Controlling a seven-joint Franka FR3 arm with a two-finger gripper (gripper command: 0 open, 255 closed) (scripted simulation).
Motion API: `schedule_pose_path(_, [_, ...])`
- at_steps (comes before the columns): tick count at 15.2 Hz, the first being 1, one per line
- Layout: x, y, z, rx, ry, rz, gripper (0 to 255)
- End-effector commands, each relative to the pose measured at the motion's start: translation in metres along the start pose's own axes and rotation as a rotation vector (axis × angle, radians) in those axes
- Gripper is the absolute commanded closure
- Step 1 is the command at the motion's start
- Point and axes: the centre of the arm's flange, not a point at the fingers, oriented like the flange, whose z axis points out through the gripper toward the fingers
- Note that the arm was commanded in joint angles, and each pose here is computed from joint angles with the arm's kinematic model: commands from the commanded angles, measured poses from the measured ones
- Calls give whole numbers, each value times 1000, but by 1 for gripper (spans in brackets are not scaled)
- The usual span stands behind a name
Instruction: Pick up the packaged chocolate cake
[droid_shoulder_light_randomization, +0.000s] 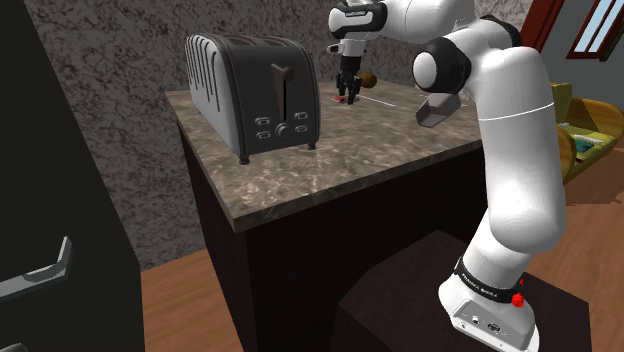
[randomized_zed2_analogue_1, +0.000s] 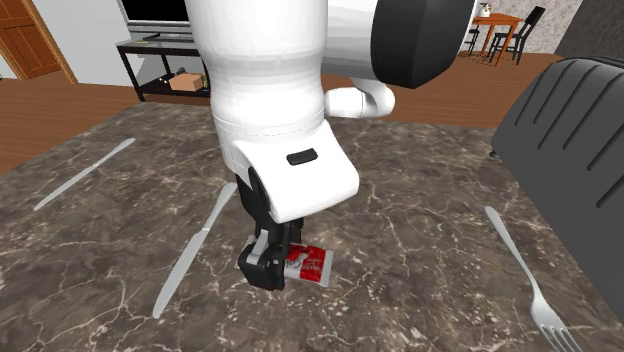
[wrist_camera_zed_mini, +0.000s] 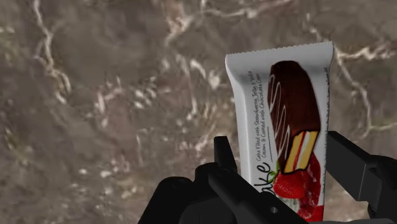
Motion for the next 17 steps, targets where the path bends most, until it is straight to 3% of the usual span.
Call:
schedule_pose_path(1, [0, 0, 3, 4, -1, 0, 255])
schedule_pose_path(7, [0, 1, 2, 4, -1, 0, 255])
schedule_pose_path(17, [0, 1, -51, 4, -1, 0, 255])
